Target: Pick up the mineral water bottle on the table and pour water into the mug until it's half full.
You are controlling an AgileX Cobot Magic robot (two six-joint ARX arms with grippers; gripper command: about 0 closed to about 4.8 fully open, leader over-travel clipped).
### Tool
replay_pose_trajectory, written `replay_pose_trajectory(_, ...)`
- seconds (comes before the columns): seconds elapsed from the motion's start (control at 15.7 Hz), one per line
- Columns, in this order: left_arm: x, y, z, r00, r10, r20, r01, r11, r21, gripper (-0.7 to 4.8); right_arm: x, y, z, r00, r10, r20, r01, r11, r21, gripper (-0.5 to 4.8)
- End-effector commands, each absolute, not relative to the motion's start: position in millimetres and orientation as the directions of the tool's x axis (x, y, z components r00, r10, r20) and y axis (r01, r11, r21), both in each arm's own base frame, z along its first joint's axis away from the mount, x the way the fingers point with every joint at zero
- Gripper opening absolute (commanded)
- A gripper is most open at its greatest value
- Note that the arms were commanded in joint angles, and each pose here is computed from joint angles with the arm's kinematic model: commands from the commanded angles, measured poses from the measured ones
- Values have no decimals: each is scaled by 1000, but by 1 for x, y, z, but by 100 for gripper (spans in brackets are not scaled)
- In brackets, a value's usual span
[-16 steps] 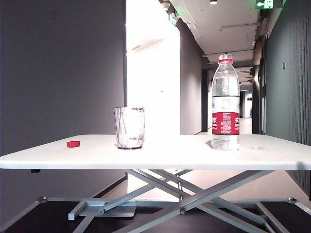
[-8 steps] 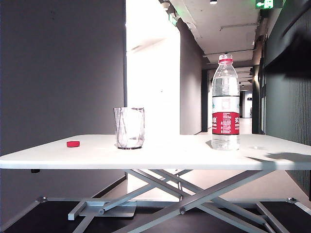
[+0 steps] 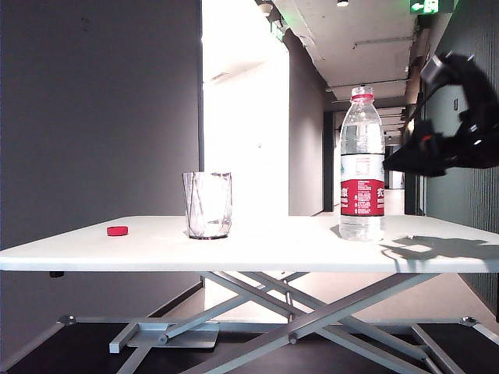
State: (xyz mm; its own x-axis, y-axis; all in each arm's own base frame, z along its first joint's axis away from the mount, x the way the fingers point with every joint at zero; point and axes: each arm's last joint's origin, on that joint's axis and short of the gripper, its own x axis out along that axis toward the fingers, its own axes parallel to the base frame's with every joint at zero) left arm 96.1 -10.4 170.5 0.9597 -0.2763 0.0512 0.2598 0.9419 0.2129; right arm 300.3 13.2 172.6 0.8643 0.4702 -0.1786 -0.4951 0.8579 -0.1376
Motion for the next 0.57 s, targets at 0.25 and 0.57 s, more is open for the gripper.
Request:
replay_pose_trajectory(0.25,96,-10,172,958,-278,65,259,942,213,-4,337,15,163,818,566,-103,-575,803,-155,479)
replay_pose_trajectory(0.57,96,-10,172,958,-278,65,259,942,213,-4,370,16,149,787,613,-74,-618,779,-108,479)
